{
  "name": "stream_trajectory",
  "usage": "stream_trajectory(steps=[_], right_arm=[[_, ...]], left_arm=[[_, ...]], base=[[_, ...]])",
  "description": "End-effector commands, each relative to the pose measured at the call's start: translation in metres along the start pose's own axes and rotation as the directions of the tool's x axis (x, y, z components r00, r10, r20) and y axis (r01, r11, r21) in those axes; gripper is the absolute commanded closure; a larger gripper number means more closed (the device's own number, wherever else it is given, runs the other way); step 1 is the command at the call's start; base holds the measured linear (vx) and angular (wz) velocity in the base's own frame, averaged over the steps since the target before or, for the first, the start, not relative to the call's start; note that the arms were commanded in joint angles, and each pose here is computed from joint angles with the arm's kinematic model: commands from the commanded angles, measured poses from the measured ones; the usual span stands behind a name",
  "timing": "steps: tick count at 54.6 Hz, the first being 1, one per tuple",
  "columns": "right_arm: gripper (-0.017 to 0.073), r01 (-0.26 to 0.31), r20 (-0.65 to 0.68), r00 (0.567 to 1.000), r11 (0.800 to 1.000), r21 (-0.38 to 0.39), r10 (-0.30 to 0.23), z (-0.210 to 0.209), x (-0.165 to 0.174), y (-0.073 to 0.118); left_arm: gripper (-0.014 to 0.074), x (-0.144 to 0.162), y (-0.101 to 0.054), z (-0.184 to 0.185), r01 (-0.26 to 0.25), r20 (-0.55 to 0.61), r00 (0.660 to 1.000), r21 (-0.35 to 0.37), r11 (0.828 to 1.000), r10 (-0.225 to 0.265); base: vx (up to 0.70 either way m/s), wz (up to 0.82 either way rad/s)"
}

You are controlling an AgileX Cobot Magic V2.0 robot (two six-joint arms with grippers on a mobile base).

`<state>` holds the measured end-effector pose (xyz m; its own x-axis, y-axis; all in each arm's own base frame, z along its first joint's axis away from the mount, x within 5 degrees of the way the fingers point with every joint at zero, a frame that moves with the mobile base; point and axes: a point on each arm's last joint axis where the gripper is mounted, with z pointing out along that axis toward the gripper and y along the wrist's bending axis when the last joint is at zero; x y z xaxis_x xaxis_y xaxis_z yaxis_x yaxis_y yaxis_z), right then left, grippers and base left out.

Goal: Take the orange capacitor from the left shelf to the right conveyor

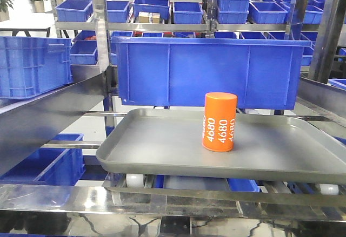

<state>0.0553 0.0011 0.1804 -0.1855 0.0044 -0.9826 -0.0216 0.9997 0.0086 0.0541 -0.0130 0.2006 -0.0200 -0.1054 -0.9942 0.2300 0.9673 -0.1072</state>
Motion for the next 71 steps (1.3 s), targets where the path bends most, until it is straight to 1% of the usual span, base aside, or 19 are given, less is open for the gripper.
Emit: stream_trajectory(steps=[1, 9, 13, 30, 36, 43, 52, 55, 58, 60, 65, 68, 71], right_arm=[[0.0571, 0.025, 0.077, 0.997, 1.000, 0.008, -0.025, 0.000, -0.004, 0.000], [0.0571, 0.089, 0.077, 0.993, 0.996, 0.024, -0.091, 0.000, -0.004, -0.001], [0.0571, 0.110, 0.076, 0.991, 0.993, 0.029, -0.112, 0.000, -0.004, -0.002], [0.0571, 0.112, 0.091, 0.989, 0.993, 0.030, -0.115, 0.000, -0.006, -0.002], [0.0571, 0.105, 0.173, 0.979, 0.994, 0.026, -0.108, -0.001, -0.013, -0.001], [0.0571, 0.105, 0.281, 0.954, 0.994, 0.023, -0.107, -0.003, -0.023, 0.001], [0.0571, 0.103, 0.326, 0.940, 0.994, 0.021, -0.105, -0.005, -0.027, 0.001], [0.0571, 0.104, 0.358, 0.928, 0.994, 0.020, -0.104, -0.006, -0.030, 0.002], [0.0571, 0.098, 0.418, 0.903, 0.995, 0.016, -0.096, -0.008, -0.035, 0.003], [0.0571, 0.085, 0.461, 0.884, 0.996, 0.009, -0.079, -0.010, -0.039, 0.003], [0.0571, 0.022, 0.544, 0.839, 0.999, -0.029, -0.003, -0.016, -0.052, 0.003], [0.0571, -0.001, 0.579, 0.815, 0.999, -0.052, 0.031, -0.023, -0.066, 0.004], [0.0571, 0.001, 0.610, 0.792, 0.998, -0.060, 0.036, -0.032, -0.083, 0.005]], left_arm=[[0.0600, -0.017, -0.002, -0.002, 0.010, 0.112, 0.994, 0.017, 1.000, -0.011], [0.0600, -0.017, -0.002, -0.002, 0.010, 0.112, 0.994, 0.017, 1.000, -0.011], [0.0600, -0.017, -0.002, -0.002, 0.010, 0.112, 0.994, 0.017, 1.000, -0.011], [0.0600, -0.017, -0.002, -0.002, 0.010, 0.112, 0.994, 0.017, 1.000, -0.011], [0.0600, -0.017, -0.002, -0.002, 0.010, 0.112, 0.994, 0.017, 1.000, -0.011], [0.0600, -0.017, -0.002, -0.002, 0.010, 0.112, 0.994, 0.017, 1.000, -0.011], [0.0600, -0.017, -0.002, -0.002, 0.010, 0.112, 0.994, 0.017, 1.000, -0.011], [0.0600, -0.017, -0.002, -0.002, 0.010, 0.112, 0.994, 0.017, 1.000, -0.011], [0.0600, -0.017, -0.002, -0.002, 0.010, 0.112, 0.994, 0.017, 1.000, -0.011], [0.0600, -0.017, -0.002, -0.002, 0.010, 0.112, 0.994, 0.017, 1.000, -0.011], [0.0600, -0.017, -0.002, -0.002, 0.010, 0.112, 0.994, 0.017, 1.000, -0.011], [0.0600, -0.017, -0.002, -0.002, 0.010, 0.112, 0.994, 0.017, 1.000, -0.011], [0.0600, -0.017, -0.002, -0.002, 0.010, 0.112, 0.994, 0.017, 1.000, -0.011]], base=[[0.00, 0.00], [0.00, 0.00], [0.00, 0.00], [0.00, 0.00], [0.00, 0.00], [0.00, 0.00], [0.00, 0.00], [0.00, 0.00], [0.00, 0.00], [0.00, 0.00], [0.00, 0.00], [0.00, 0.00], [0.00, 0.00]])
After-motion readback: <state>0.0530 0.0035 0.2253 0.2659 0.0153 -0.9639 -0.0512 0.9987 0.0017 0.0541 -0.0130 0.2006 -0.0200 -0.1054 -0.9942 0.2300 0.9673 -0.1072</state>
